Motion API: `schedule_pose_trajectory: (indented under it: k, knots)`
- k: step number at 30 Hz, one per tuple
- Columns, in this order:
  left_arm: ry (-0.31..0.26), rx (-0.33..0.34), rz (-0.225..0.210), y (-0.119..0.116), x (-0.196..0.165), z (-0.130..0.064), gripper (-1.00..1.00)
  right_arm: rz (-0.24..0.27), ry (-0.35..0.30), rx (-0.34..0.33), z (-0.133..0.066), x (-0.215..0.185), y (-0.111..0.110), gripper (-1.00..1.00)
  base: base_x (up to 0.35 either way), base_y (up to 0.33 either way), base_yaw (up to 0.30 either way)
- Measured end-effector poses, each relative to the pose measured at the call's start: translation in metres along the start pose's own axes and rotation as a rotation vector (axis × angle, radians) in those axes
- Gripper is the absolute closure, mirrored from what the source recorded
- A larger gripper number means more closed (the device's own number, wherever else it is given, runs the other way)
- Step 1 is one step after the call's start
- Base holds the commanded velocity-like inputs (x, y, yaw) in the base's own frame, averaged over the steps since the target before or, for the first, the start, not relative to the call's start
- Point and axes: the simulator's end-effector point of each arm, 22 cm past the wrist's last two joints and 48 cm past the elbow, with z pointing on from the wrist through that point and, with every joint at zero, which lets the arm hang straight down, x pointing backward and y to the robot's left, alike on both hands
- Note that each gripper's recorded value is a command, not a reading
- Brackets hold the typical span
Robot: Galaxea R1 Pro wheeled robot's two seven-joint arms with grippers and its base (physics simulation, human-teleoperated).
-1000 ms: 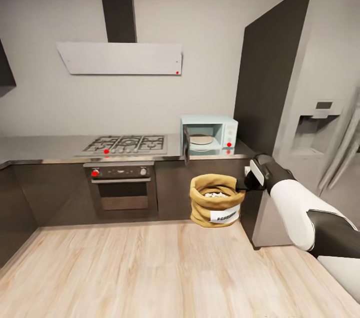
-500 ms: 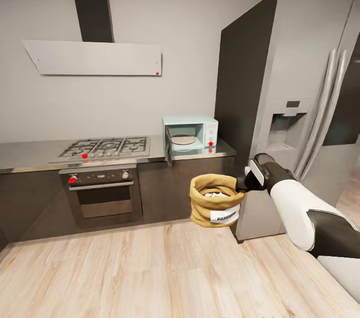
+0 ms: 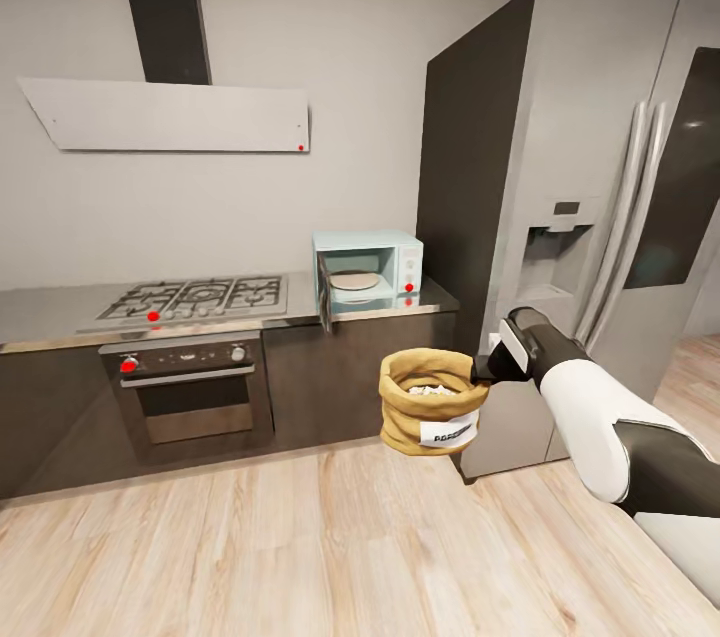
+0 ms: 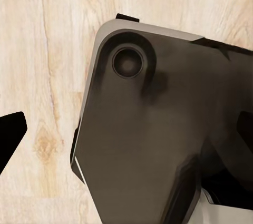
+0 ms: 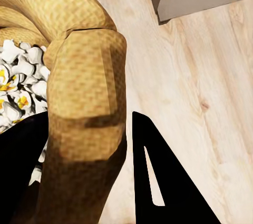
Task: In the kitchen, take the popcorn bag from the countertop, put it into the microwave, and heat it until the popcorn is cooked so the cooked popcorn ends up inside the bag.
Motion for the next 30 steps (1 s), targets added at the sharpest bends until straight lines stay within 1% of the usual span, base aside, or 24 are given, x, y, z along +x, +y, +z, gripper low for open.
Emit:
schedule_pose_trajectory:
  k: [7, 12, 27, 30]
  knots:
    - [0.0, 0.0, 0.0, -0.0001, 0.0002, 0.0, -1.0, 0.001, -0.004, -0.004, -0.001, -0.0015, 0.0004, 1.0, 0.0, 0.0, 0.0]
    - [0.0, 0.001, 0.0, -0.001, 0.0, 0.0, -1.0, -0.001, -0.014, 0.006, -0.0032, -0.0048, -0.002, 1.0, 0.0, 0.0, 0.0]
    - [0.0, 0.001, 0.0, -0.0011, 0.0, 0.0, -1.0, -0.004, -0.015, 0.01, -0.0034, -0.0052, -0.0023, 1.0, 0.0, 0.0, 0.0]
    - [0.002, 0.0, -0.001, -0.0001, 0.0005, -0.0001, -1.0, -0.004, -0.015, 0.009, -0.004, -0.0051, -0.002, 1.0, 0.255, 0.0, 0.0]
